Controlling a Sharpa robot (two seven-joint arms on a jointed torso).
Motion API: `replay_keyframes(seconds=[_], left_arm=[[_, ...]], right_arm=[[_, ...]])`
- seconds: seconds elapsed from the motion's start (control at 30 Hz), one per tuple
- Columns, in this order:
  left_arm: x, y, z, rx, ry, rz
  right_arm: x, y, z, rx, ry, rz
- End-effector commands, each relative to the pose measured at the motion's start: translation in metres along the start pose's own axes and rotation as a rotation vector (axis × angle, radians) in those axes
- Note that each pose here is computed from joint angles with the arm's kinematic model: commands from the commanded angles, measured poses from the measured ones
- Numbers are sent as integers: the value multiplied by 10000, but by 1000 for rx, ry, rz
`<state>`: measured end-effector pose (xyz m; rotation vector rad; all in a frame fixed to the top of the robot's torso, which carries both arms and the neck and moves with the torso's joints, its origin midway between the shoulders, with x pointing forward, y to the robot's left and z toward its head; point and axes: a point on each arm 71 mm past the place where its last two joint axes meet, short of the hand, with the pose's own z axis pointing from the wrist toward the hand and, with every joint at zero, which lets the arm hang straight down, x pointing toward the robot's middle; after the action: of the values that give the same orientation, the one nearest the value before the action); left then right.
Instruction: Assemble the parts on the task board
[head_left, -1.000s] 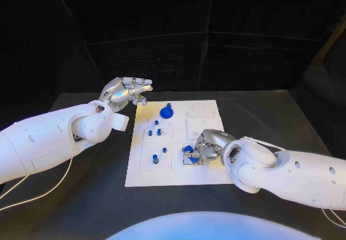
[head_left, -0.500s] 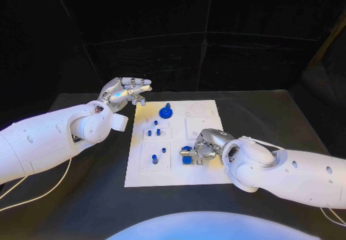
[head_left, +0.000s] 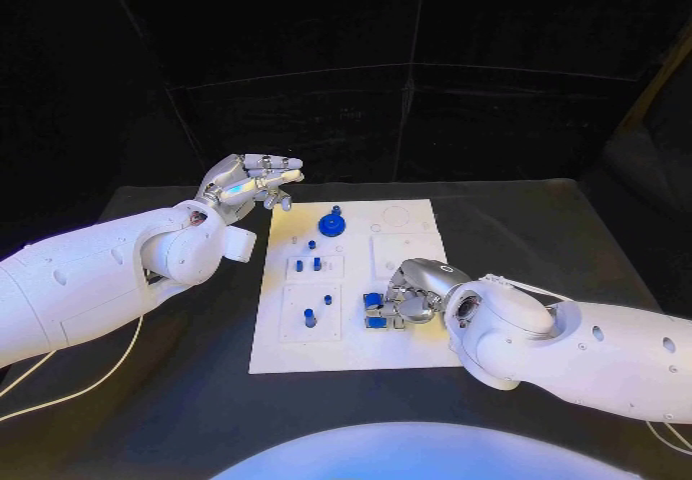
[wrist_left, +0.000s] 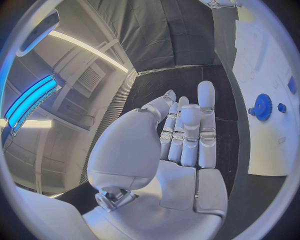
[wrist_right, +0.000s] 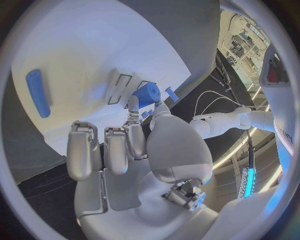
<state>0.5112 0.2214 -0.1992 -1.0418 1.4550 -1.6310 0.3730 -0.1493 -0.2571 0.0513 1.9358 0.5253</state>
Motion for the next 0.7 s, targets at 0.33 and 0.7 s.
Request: replay_keyframes(seconds=[0.33,0.7], left_arm=[[17,-8,9,3,11,-8],[22,-6,14,2,12,-8]], right_arm=[[6,-52,40,6,16,-24],[23,-8,107,2,5,-13]])
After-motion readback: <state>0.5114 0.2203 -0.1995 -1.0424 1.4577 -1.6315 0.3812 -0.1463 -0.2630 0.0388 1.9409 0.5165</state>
